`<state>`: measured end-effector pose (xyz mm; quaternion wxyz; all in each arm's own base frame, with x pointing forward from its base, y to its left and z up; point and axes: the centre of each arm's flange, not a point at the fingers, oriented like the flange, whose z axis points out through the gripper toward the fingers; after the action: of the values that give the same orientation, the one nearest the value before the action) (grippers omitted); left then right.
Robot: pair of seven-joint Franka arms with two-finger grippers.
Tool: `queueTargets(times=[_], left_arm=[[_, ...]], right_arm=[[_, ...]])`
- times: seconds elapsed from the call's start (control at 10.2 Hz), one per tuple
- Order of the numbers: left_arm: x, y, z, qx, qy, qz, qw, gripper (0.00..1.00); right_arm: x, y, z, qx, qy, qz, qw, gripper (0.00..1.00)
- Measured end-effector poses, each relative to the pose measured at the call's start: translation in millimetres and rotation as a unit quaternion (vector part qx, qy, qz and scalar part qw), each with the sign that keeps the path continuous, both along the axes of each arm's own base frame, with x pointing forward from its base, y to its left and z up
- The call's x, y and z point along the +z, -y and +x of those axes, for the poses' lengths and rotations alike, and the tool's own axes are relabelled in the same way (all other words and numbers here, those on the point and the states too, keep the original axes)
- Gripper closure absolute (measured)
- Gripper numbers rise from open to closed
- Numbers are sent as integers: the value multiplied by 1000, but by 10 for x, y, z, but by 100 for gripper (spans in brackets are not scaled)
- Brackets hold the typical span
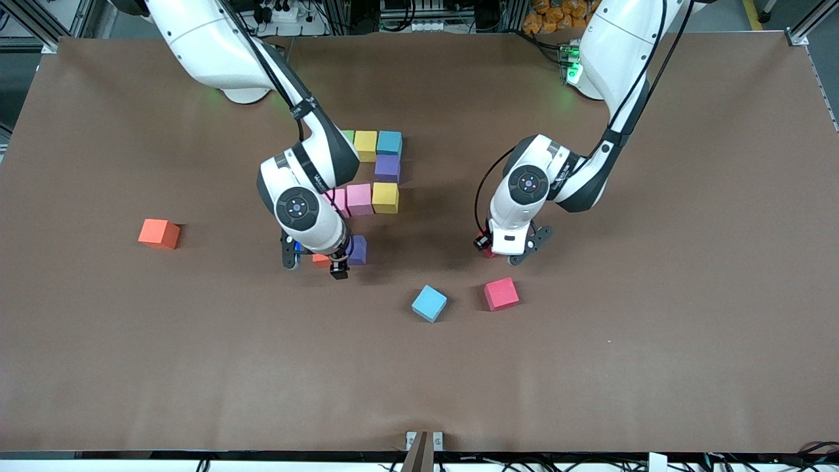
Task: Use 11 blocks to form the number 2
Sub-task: 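Release the purple cube and withdraw the right gripper while the left gripper carries pink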
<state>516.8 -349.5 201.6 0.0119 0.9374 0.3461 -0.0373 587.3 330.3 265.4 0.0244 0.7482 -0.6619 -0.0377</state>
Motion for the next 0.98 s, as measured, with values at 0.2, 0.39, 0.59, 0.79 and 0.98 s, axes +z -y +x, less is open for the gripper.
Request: queueTargets(times=[0.2,0.39,0.59,0.79,0.98], left_arm=[[98,-17,96,4,-8,6,1000,39],[436,88,285,19,-26,1,999,39],[612,233,346,45,-31,-24,998,39],[579,442,374,85,-36,-35,995,40],[457,802,315,120,-42,-37,991,40]], right_arm=[[193,305,194,59,10,8,998,0],[376,837,353,147,-9,12,989,0],[644,1524,477,233,-29,26,972,0],[868,2013,475,319,-37,43,946,0],[1012,2312,397,408,-45,61,910,0]])
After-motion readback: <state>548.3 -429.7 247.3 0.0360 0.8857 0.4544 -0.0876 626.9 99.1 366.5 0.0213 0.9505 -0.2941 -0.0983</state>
